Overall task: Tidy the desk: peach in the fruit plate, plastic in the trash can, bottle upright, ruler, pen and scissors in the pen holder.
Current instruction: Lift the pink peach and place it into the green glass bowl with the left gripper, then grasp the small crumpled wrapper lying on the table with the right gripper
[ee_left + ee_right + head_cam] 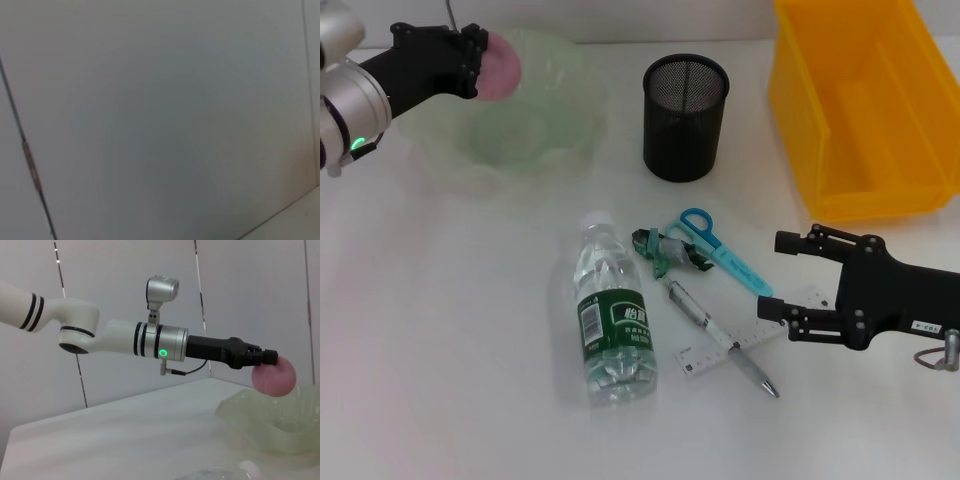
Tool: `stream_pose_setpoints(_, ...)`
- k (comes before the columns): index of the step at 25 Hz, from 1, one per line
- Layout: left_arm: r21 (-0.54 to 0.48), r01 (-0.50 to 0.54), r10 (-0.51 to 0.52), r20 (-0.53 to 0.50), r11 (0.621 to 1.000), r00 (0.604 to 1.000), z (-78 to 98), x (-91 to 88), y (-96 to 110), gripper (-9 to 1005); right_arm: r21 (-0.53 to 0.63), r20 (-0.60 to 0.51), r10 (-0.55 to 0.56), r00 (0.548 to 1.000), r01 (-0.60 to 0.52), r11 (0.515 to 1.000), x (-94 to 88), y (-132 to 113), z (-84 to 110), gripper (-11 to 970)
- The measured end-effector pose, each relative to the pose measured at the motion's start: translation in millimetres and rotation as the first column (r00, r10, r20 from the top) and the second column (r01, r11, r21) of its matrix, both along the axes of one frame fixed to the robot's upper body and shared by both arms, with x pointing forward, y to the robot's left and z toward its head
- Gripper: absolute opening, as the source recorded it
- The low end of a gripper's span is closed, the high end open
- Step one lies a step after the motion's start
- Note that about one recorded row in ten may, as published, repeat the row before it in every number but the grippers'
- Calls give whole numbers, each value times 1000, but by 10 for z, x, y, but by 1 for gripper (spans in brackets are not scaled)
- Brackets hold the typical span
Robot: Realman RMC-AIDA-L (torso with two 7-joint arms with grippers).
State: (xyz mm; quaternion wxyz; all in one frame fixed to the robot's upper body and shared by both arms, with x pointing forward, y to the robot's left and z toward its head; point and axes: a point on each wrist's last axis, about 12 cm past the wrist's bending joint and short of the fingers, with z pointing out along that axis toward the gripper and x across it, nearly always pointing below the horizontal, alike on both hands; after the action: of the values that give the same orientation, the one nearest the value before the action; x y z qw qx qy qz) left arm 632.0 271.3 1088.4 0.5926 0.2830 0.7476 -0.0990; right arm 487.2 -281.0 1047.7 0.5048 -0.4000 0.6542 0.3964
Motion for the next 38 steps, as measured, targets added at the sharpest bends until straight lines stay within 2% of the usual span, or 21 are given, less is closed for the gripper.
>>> stream_pose_setpoints(5,-43,-30,30,-10,999,1000,-20,2,-10,111,-2,-11,-10,1000,10,1000,-16,-26,-8,818)
stream_pose_setpoints(10,-77,-14,14,2,997,1000,-10,-34,1,268,6,-21,-26,999,26,1000,-1,-71,25,818)
stream_pose_setpoints(13,-76,44,-44,1,996,999,-41,-118,-13,396,-6,-49,-46,998,46,999,53,-147,95,818)
stream_pose_setpoints(16,-89,143,-144,-2,986,990,-113,-340,5,540,-34,-141,-83,986,79,996,203,-293,331,817)
stream_pose_setpoints(17,-95,168,-168,5,981,986,-127,-415,26,560,-47,-170,-88,981,81,996,241,-325,416,817)
stream_pose_setpoints(18,-107,206,-205,18,973,979,-172,-575,78,581,-74,-211,-91,973,77,994,308,-359,572,817)
stream_pose_setpoints(21,-132,276,-271,53,952,961,-224,-825,132,642,-169,-294,-90,951,41,985,456,-305,901,817)
stream_pose_setpoints(22,-145,332,-323,83,932,943,-248,-999,156,662,-218,-320,-101,942,31,975,521,-251,1024,817)
stream_pose_setpoints(23,-150,349,-339,91,925,936,-252,-1048,161,683,-257,-342,-114,933,24,966,571,-196,1113,817)
stream_pose_setpoints(25,-165,396,-383,107,903,918,-283,-1224,190,723,-362,-369,-143,918,0,932,698,-23,1295,816)
stream_pose_setpoints(27,-172,408,-398,90,897,913,-326,-1317,214,764,-459,-380,-161,911,-34,888,826,193,1435,816)
stream_pose_setpoints(31,-172,389,-387,49,905,921,-422,-1433,259,842,-594,-366,-173,914,-86,800,1016,534,1605,816)
stream_pose_setpoints(34,-178,378,-379,34,908,925,-470,-1472,263,842,-692,-335,-135,932,-147,707,1113,824,1623,816)
stream_pose_setpoints(37,-183,367,-368,25,912,929,-495,-1488,270,842,-769,-287,-68,956,-187,611,1132,1098,1509,816)
stream_pose_setpoints(38,-183,365,-367,24,913,930,-498,-1492,272,841,-783,-273,-55,960,-189,593,1139,1161,1473,816)
